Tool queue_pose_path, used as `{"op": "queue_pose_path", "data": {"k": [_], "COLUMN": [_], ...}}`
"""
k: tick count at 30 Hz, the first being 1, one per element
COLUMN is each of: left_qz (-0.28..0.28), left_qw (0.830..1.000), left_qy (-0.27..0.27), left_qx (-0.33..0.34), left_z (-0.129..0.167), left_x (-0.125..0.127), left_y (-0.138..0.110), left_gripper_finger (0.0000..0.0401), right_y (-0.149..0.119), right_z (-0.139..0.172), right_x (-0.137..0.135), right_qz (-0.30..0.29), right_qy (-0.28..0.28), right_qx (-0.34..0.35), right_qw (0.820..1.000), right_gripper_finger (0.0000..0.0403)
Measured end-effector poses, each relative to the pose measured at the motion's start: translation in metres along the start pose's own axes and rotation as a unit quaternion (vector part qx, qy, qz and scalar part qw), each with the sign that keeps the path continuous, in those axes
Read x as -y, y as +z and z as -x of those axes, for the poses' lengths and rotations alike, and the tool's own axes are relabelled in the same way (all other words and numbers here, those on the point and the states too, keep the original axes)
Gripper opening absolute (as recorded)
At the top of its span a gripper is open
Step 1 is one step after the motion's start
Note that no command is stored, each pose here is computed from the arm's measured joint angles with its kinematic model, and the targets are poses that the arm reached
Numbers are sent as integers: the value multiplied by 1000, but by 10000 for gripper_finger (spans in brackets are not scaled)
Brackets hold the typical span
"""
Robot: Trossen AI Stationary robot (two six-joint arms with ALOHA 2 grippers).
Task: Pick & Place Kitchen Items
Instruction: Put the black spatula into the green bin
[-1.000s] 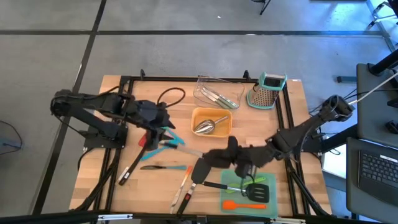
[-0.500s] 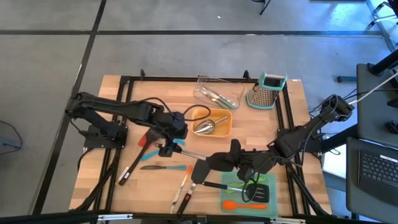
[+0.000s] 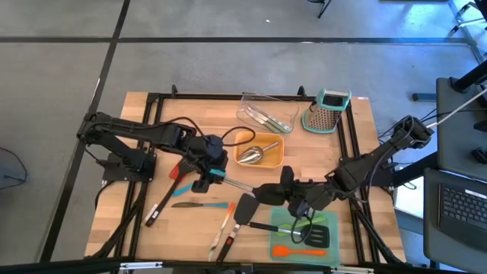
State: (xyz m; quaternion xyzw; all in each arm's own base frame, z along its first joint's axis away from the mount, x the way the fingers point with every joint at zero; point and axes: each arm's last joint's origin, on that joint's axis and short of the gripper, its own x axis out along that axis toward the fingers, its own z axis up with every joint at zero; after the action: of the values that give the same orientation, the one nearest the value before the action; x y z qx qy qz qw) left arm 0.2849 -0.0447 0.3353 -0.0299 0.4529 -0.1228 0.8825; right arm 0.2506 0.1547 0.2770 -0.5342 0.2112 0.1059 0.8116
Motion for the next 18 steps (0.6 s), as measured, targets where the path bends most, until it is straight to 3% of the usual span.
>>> {"op": "queue_pose_path", "data": {"k": [6,18], "left_qz": [-27,-25], "left_qw": [999,999], "left_qy": [42,25], "left_qx": [-3,-27], "left_z": [-4,-26], "left_x": [3,1], "left_y": [0,2], "left_gripper_finger": [204,204], "right_y": [0,0], "right_z": [0,0], "right_x": [0,0], "right_qz": [-1,2], "right_qy": [0,2], "right_qx": [3,3], "right_qw": [1000,1000], "right_gripper_finger": [7,7]}}
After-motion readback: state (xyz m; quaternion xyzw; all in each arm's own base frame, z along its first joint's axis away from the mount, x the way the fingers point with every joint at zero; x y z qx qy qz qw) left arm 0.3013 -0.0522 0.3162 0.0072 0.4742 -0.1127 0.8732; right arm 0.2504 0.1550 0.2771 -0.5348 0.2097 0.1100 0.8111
